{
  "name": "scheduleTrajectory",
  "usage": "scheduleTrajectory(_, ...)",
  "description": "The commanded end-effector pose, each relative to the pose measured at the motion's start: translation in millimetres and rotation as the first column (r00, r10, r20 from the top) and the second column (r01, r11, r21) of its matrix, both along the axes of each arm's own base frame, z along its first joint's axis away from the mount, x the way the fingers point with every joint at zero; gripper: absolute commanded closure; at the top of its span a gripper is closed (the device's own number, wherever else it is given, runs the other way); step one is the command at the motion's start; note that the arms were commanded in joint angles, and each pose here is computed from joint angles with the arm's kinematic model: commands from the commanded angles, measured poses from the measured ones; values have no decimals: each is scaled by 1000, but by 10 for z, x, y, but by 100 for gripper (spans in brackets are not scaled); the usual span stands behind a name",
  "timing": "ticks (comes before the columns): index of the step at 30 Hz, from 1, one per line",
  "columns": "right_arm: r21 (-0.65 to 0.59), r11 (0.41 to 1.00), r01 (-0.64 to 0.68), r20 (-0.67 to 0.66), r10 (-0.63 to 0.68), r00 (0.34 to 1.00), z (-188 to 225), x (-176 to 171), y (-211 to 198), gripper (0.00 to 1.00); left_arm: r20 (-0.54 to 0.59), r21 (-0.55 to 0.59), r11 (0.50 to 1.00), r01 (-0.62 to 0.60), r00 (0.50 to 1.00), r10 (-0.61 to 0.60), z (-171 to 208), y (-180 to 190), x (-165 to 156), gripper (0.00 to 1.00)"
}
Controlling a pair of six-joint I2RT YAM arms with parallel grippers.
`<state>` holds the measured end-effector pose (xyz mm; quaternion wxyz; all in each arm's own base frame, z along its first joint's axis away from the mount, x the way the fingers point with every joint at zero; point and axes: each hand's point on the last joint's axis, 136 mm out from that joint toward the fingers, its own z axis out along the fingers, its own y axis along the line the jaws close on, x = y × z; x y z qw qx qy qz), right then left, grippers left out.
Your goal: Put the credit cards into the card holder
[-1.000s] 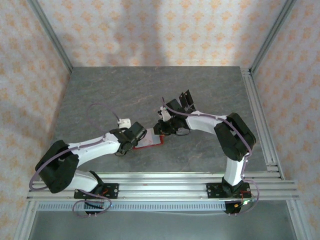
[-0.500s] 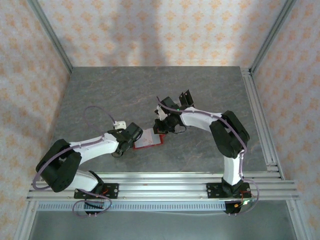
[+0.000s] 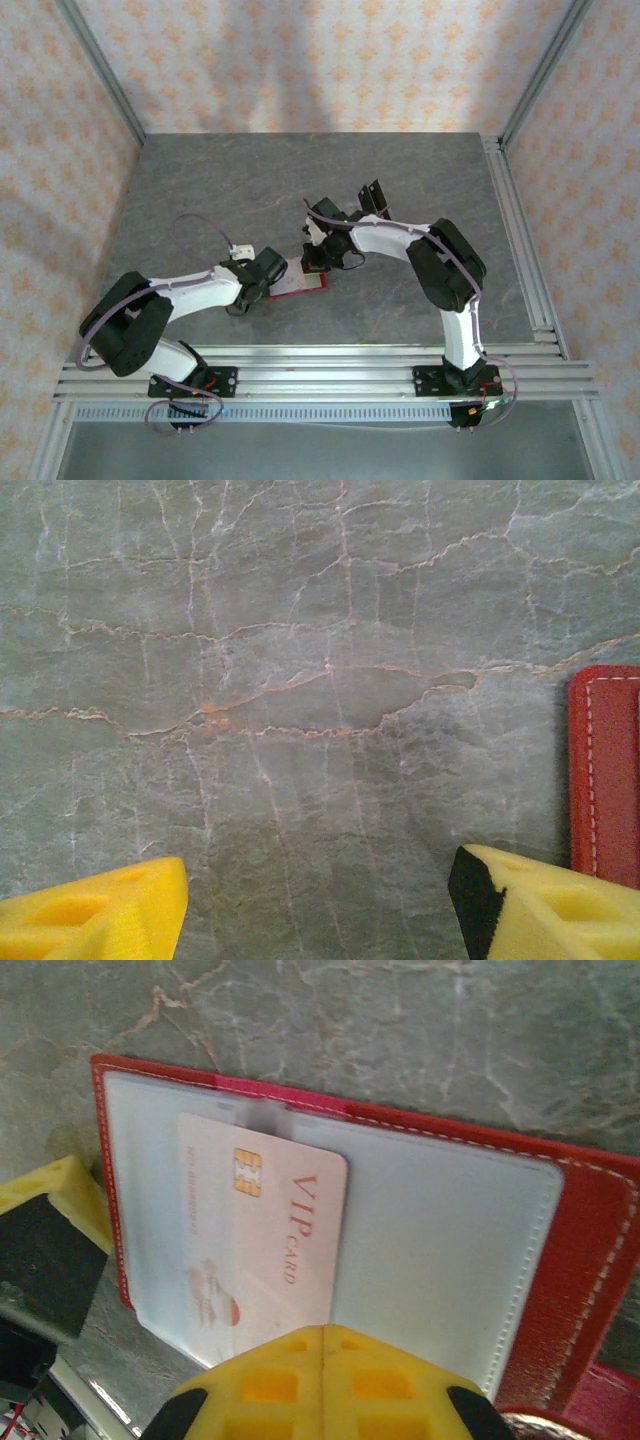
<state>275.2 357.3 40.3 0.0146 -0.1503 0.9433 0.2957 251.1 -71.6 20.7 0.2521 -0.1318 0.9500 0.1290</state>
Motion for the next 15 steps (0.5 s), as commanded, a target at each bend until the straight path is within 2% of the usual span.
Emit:
scheduleTrajectory(1, -30, 999, -18, 0, 18, 1000, -62, -8, 32, 100, -10, -10, 1000, -22, 1000, 22, -102, 19, -38, 28)
scheduleTrajectory(15, 12, 1000, -27, -9, 27, 1000, -19, 5, 281, 100, -12, -21, 1000, -23, 1000, 23, -157, 8, -58, 28)
